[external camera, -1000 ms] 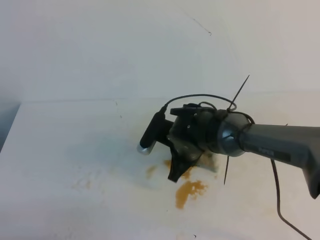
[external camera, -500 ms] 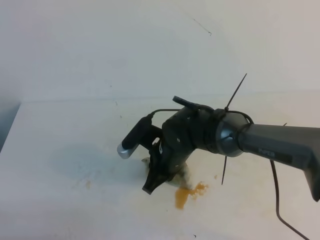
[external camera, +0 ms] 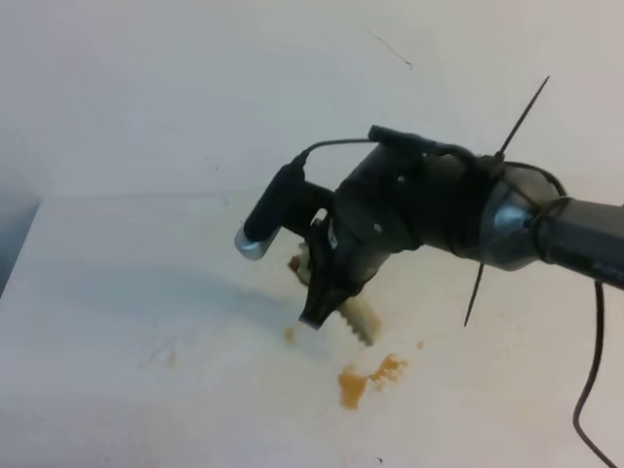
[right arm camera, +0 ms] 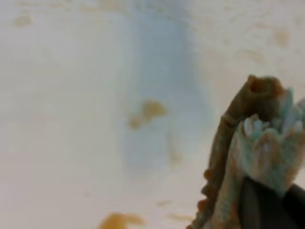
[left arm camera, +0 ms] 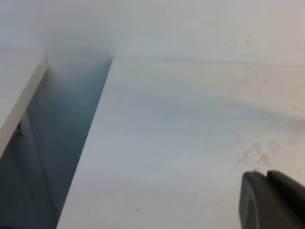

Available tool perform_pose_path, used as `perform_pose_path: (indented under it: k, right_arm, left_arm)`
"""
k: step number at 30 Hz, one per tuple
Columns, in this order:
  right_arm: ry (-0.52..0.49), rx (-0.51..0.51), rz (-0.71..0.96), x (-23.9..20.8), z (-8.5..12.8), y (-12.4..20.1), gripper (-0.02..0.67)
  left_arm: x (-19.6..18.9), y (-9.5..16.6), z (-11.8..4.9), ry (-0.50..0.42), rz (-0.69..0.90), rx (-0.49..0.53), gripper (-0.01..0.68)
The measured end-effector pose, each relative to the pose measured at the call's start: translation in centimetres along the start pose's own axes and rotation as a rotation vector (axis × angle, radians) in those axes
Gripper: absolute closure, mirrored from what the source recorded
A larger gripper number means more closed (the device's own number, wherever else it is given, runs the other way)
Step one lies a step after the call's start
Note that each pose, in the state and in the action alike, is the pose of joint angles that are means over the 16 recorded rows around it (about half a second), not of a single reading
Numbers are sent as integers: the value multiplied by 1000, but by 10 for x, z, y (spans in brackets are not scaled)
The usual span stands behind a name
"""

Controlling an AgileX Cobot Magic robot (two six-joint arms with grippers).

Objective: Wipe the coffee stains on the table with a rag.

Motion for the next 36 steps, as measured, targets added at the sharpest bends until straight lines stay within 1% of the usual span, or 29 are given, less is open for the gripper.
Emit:
perform_pose_path:
  k: [4,8,12,15,19,23,28,31,34,36]
  right_arm:
    - [67,-4,23,-15,-18,7,627]
    - [114,16,71,-15,-33,24,627]
    - [115,57,112,-3,-39,45,627]
    - [90,91,126,9,-37,59,627]
    - [35,128,114,23,-24,69,627]
    - [-34,155,69,32,-1,66,627]
    - [-116,187,-12,34,31,50,627]
    - [-149,198,-67,32,46,38,627]
    - [-167,212,-122,28,54,26,627]
    - [-170,225,-156,26,55,19,627]
  left_arm:
    - [0,0,0,0,0,0,672]
    - [0,0,0,0,0,0,672]
    - [0,0,0,0,1,0,672]
    - [0,0,0,0,-1,0,672]
    - [0,0,0,0,-1,0,672]
    - [0,0,0,0,-2,0,672]
    - [0,-1,0,0,-4,0,672]
    - [0,0,0,0,0,0,672]
    - [0,0,0,0,0,0,672]
    - [0,0,0,0,-1,0,672]
Point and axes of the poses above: a point on each arm's last joint axis where the gripper is mounted, x pointing out along that axis toward the gripper, z along the wrist's bending axis when the last joint is at zero, y = z × x, the point moved 2 cm from there along x, pointing out along that axis toward the gripper, and after that the axes turned 3 degrees about x, right-handed, at the moved point
